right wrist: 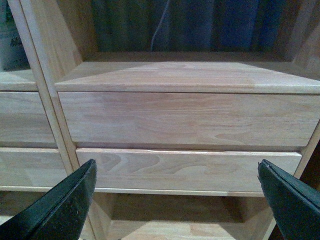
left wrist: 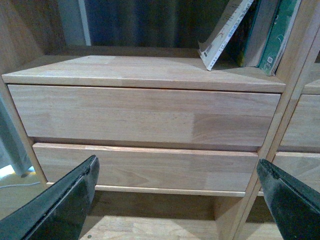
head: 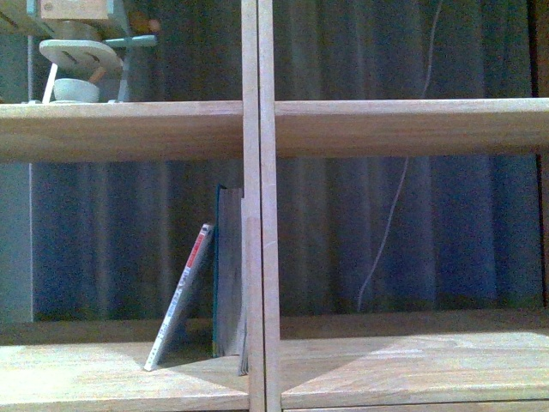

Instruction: Organize books on shelf

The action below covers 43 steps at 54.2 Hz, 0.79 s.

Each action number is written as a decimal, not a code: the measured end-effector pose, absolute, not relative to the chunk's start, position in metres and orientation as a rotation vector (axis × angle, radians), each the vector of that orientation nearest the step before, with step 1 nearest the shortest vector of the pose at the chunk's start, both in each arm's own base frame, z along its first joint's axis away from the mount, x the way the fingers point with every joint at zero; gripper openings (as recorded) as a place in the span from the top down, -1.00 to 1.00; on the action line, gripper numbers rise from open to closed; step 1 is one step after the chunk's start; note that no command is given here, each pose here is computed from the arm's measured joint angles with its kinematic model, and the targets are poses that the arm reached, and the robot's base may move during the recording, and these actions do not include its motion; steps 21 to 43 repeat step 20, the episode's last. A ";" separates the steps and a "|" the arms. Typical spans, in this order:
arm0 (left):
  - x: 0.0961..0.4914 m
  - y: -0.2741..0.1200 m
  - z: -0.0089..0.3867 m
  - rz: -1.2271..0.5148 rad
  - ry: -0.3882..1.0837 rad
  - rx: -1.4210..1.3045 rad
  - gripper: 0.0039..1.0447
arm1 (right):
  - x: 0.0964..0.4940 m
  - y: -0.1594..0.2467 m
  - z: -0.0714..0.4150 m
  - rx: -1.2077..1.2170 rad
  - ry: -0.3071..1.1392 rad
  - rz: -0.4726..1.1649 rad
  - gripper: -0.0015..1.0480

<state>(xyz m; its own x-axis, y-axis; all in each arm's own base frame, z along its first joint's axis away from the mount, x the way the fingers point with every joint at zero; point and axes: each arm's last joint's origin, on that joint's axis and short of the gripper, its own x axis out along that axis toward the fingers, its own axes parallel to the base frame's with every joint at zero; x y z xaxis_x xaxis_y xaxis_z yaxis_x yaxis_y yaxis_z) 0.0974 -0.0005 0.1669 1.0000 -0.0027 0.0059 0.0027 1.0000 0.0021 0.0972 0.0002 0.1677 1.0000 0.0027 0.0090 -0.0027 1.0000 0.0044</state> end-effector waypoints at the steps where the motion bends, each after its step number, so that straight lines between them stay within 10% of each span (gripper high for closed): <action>1: 0.097 0.000 0.167 -0.003 -0.006 0.002 -0.86 | 0.097 0.000 0.168 0.004 -0.009 0.003 -0.86; 43: 0.097 0.000 0.167 -0.003 -0.006 0.002 -0.86 | 0.097 0.000 0.168 0.004 -0.009 0.003 -0.86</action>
